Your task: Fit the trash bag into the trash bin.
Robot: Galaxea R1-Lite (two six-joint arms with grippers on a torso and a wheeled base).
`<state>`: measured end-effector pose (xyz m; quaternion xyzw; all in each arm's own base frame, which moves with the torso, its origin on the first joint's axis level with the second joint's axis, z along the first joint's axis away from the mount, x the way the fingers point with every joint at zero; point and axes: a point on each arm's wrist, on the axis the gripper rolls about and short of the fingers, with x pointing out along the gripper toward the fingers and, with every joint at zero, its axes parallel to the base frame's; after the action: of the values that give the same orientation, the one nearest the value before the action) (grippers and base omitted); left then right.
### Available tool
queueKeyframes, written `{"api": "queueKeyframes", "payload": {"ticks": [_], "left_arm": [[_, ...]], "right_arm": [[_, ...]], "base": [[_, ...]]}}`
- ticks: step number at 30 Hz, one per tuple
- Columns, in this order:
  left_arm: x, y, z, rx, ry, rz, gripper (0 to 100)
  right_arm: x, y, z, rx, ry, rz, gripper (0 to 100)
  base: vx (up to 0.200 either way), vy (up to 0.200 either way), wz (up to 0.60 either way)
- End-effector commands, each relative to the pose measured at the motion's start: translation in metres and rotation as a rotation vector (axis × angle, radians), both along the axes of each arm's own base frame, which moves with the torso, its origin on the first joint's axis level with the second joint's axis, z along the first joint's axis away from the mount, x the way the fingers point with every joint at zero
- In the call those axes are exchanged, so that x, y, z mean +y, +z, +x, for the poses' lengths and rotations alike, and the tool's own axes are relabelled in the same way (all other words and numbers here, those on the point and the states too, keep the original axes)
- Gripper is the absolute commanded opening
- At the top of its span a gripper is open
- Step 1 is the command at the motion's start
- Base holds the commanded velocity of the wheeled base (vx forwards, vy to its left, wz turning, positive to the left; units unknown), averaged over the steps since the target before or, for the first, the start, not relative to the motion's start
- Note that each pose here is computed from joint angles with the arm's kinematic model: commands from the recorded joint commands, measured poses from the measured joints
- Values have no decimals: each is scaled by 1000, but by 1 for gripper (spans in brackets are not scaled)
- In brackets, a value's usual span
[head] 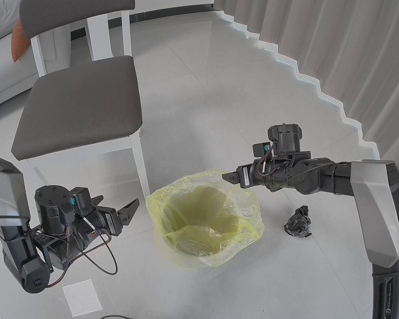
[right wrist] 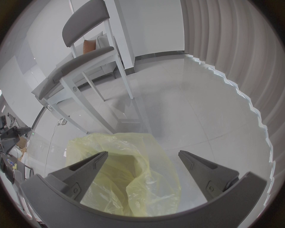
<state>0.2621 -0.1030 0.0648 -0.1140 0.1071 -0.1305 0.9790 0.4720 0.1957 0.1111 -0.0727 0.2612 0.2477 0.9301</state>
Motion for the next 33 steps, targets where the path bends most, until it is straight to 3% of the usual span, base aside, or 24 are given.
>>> {"api": "queueKeyframes", "payload": {"ticks": [1,6,13,28,33], "left_arm": [[5,-19,29,4,56,7,100],[7,-24,51,-23,43,8,100],[3,-25,68,-20,30,38,100],[9,-32,64,5,45,46,100],[11,-34,61,7,47,46,100]], "right_arm": [[-34,17,-25,53,-45,-21,100],[-57,0,-51,155,-75,-56,100],[-73,-26,-59,169,-105,-59,100],[-68,-53,-63,227,-91,-79,100],[-49,-68,-64,241,-51,-91,100]], "base": [[0,0,0],[0,0,0],[0,0,0],[0,0,0],[0,0,0]]}}
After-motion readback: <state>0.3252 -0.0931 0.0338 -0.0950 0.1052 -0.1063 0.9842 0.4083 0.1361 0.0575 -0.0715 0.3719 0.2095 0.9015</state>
